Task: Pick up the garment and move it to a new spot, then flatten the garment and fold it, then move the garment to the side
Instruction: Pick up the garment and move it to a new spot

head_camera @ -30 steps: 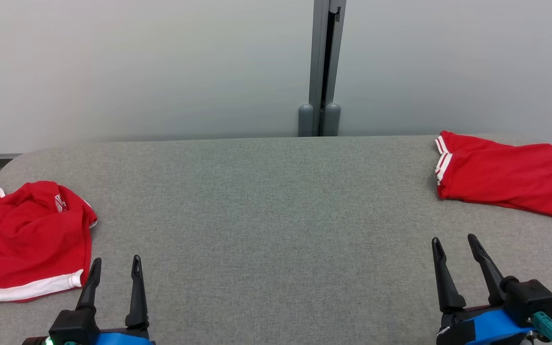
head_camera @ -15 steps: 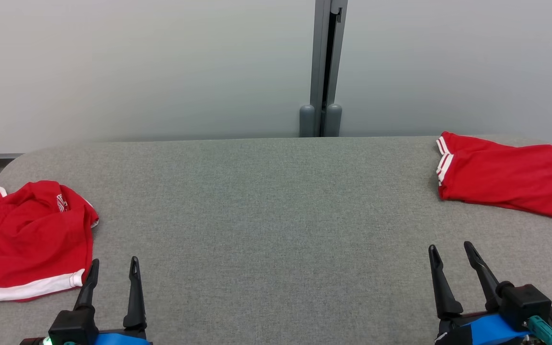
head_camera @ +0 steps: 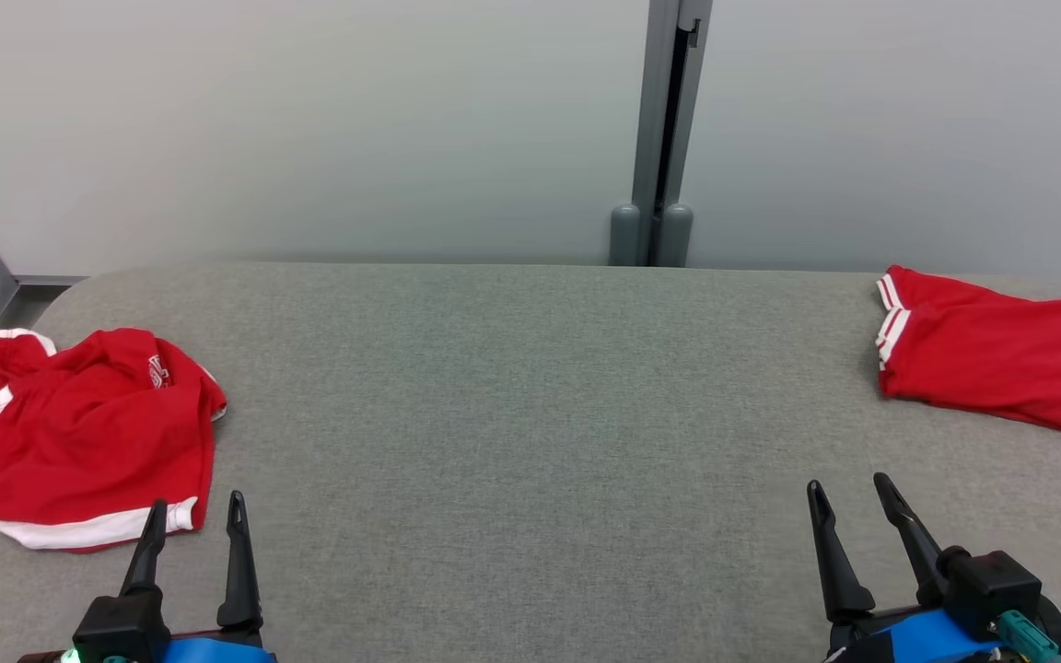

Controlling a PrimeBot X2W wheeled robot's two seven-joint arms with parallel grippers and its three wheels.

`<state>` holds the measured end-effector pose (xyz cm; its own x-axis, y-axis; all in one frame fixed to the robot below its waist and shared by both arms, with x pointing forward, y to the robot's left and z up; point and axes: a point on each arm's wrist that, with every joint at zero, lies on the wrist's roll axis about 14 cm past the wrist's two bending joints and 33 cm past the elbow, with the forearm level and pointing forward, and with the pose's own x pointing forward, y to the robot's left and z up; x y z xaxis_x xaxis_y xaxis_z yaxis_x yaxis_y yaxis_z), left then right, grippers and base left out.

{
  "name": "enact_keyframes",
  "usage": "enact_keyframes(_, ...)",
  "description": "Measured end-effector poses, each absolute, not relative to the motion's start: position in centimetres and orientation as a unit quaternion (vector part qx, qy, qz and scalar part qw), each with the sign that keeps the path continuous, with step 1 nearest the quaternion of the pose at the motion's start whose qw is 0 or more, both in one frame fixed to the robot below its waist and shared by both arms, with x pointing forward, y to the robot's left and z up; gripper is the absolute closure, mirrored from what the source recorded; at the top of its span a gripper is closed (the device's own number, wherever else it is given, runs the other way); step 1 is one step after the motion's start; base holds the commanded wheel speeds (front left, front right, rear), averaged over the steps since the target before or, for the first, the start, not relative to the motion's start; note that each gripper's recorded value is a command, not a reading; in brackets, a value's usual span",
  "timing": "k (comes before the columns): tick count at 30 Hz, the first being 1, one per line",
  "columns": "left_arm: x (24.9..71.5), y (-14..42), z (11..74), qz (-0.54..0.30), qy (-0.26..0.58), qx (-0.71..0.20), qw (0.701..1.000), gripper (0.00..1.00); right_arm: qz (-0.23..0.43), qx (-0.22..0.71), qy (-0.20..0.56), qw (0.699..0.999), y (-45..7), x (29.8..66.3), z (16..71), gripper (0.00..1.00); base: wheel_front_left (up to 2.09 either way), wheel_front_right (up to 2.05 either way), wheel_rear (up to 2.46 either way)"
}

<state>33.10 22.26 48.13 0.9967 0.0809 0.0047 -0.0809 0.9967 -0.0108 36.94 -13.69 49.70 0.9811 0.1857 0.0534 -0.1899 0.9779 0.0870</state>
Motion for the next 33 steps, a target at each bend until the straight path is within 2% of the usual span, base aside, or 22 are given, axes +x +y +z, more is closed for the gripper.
enact_keyframes(11,30.4,26.8,48.6,0.115,-0.010,0.002,0.993,0.00,0.160,0.057,-0.012,0.985,-9.0,38.0,49.3,0.00,0.00,0.00,0.00)
enact_keyframes(33,22.3,35.2,48.8,0.280,-0.004,0.012,0.960,0.00,0.291,0.061,0.022,0.955,0.7,39.9,47.5,0.00,0.00,0.00,0.00)
